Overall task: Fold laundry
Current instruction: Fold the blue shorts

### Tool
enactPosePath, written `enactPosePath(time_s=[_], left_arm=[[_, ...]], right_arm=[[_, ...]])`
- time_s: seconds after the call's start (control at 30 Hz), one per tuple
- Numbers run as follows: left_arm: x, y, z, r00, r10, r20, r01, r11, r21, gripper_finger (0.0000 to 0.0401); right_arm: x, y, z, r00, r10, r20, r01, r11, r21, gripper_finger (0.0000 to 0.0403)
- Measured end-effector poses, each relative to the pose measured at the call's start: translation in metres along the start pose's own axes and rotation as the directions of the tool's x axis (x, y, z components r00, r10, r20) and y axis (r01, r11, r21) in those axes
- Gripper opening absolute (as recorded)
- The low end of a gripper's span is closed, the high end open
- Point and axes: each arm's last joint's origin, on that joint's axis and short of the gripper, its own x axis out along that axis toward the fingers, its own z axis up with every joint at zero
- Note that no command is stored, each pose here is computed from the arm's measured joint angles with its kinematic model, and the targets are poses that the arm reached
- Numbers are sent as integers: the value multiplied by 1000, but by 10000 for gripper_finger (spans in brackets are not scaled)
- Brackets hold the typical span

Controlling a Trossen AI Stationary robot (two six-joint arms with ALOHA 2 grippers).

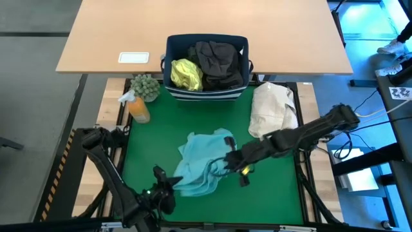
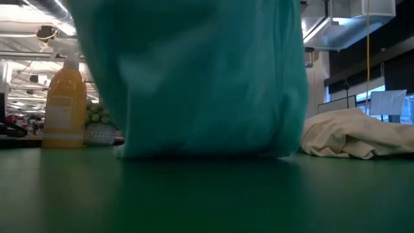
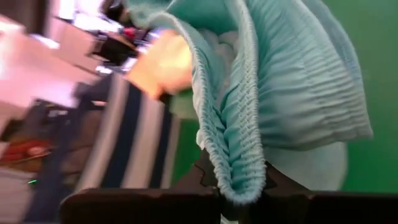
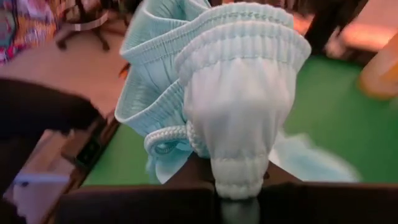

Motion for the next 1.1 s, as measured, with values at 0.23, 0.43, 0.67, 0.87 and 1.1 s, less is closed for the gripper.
enactPosePath(time_s=[0.23,0.43,0.67,0.87,1.1], left_arm=[[5,53,24,984,168,62,-165,985,-39,7],[24,92,28,967,253,24,-250,965,-79,7],[40,132,25,949,313,-31,-314,945,-88,7],[46,170,20,908,416,-52,-419,905,-72,7],[60,201,12,869,481,-118,-486,873,-22,7]], right_arm=[[-62,-21,22,973,-162,167,157,987,40,13],[-79,-40,23,953,-241,181,233,970,64,10],[-82,-61,23,923,-335,189,329,942,62,9],[-95,-80,35,877,-412,247,418,908,31,9],[-106,-99,41,834,-479,272,504,863,-25,9]])
